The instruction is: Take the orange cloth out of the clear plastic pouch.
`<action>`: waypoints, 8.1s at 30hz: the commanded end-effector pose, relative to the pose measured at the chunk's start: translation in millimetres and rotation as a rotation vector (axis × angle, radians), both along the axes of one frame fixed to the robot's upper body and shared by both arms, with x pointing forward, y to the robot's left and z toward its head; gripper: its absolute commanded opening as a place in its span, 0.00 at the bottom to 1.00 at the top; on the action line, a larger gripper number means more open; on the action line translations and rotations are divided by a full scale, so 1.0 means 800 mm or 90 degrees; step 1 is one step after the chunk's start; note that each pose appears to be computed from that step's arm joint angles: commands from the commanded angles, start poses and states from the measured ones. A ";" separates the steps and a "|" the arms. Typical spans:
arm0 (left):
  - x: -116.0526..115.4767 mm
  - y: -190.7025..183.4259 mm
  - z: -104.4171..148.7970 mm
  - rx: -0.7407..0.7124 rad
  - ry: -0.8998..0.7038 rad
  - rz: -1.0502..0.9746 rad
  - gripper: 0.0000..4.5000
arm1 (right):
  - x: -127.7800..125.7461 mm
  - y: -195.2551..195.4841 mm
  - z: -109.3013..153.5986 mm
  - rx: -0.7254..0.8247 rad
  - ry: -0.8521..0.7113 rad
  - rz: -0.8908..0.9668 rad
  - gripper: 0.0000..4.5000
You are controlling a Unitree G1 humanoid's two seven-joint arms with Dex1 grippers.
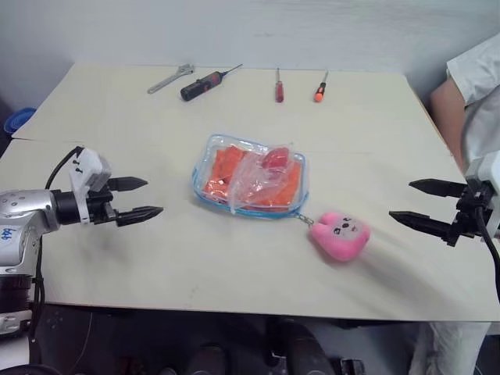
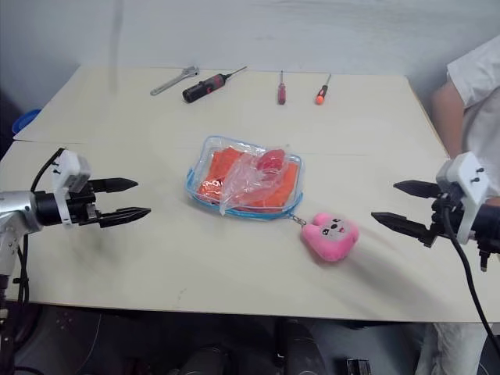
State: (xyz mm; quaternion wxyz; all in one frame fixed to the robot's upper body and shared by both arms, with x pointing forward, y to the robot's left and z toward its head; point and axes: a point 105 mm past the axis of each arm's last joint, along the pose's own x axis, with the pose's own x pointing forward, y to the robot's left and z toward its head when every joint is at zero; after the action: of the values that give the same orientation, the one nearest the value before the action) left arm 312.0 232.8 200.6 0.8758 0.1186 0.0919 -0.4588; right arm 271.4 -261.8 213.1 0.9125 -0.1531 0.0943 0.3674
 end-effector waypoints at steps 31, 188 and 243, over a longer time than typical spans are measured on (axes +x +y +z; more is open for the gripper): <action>0.171 -0.307 -0.013 0.093 -0.031 0.076 0.87 | -0.029 0.099 0.022 -0.009 -0.143 -0.035 1.00; -0.020 -0.420 -0.026 0.192 -0.353 -0.685 0.55 | -0.093 0.051 -0.017 -0.070 0.034 -0.023 1.00; -0.022 -0.289 -0.057 0.198 -0.234 -0.555 0.00 | 0.086 0.158 -0.055 -0.295 -0.254 0.196 0.56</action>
State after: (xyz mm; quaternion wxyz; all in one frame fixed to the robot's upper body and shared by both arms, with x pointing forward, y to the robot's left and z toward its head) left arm 297.3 4.0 149.0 0.5762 0.3512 -0.0379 -0.7370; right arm 340.6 -139.6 145.8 0.7858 -0.4358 0.0113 0.4387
